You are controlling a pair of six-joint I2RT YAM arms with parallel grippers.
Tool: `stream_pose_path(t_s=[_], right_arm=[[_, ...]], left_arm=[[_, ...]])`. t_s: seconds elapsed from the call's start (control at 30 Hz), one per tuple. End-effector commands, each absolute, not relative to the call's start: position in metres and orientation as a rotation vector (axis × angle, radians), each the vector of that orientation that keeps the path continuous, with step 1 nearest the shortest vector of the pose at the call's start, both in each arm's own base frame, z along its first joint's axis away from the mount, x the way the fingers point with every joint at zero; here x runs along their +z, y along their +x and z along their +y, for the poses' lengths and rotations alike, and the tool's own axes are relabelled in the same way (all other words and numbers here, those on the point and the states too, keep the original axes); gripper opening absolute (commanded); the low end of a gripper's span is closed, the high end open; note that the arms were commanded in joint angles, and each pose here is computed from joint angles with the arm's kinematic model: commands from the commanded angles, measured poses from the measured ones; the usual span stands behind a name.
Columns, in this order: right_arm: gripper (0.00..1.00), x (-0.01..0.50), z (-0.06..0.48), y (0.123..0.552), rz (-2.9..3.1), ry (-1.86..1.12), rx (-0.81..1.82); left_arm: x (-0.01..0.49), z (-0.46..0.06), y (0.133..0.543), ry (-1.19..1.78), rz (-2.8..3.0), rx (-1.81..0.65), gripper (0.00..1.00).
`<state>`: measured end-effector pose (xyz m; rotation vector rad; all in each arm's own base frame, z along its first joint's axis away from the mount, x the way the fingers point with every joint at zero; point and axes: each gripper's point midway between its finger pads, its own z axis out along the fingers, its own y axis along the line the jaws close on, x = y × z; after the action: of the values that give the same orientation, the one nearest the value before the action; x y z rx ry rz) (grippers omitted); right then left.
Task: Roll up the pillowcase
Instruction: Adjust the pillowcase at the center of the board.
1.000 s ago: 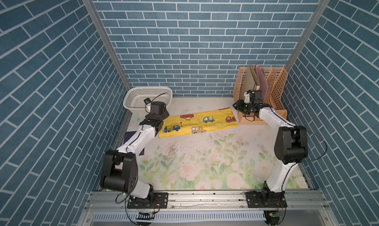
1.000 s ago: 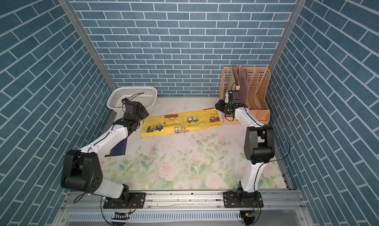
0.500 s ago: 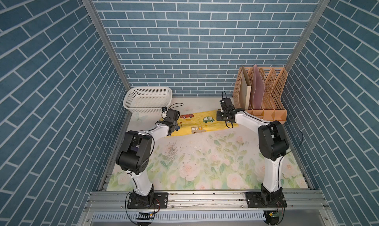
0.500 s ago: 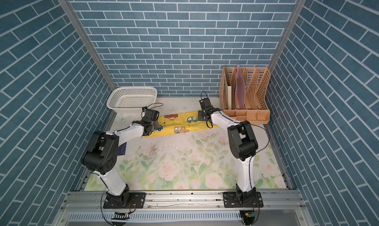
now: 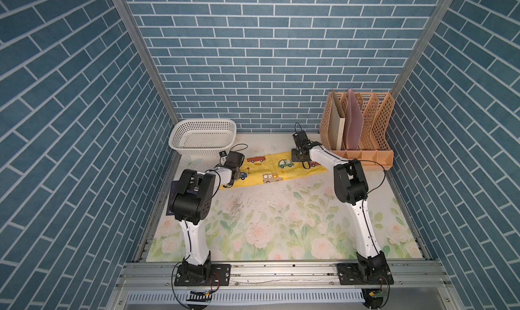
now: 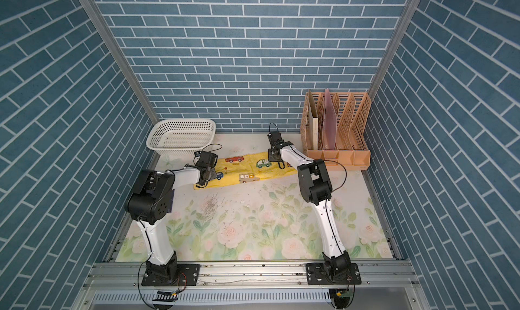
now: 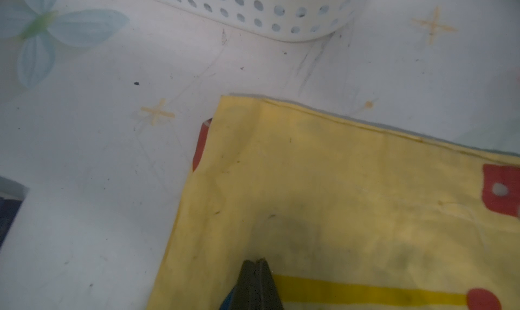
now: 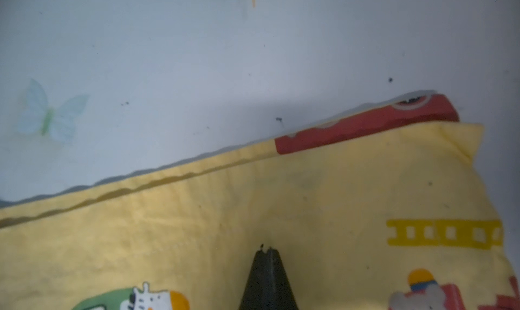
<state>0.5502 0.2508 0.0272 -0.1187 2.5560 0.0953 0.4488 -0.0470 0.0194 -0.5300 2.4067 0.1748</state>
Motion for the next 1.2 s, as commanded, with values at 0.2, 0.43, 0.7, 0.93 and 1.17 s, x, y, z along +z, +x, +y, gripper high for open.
stream_pose_path(t_s=[0.2, 0.43, 0.7, 0.93, 1.17], right_arm=[[0.0, -0.023, 0.288, 0.57, 2.627, -0.285, 0.256], [0.0, 0.04, 0.327, 0.597, 2.392, -0.476, 0.455], [0.0, 0.133, 0.331, 0.527, 2.312, -0.546, 0.452], [0.0, 0.092, 0.316, 0.441, 2.441, -0.381, 0.416], [0.0, 0.043, 0.309, 0.423, 2.56, -0.383, 0.316]], left_arm=[[-0.019, -0.121, 0.352, -0.383, 2.657, 0.019, 0.0], [-0.002, -0.21, 0.296, -0.284, 2.668, -0.208, 0.0], [0.121, -0.184, 0.334, -0.363, 2.358, -0.27, 0.0], [0.095, -0.153, 0.396, -0.28, 2.365, -0.146, 0.0], [0.048, -0.164, 0.394, -0.257, 2.472, -0.169, 0.0]])
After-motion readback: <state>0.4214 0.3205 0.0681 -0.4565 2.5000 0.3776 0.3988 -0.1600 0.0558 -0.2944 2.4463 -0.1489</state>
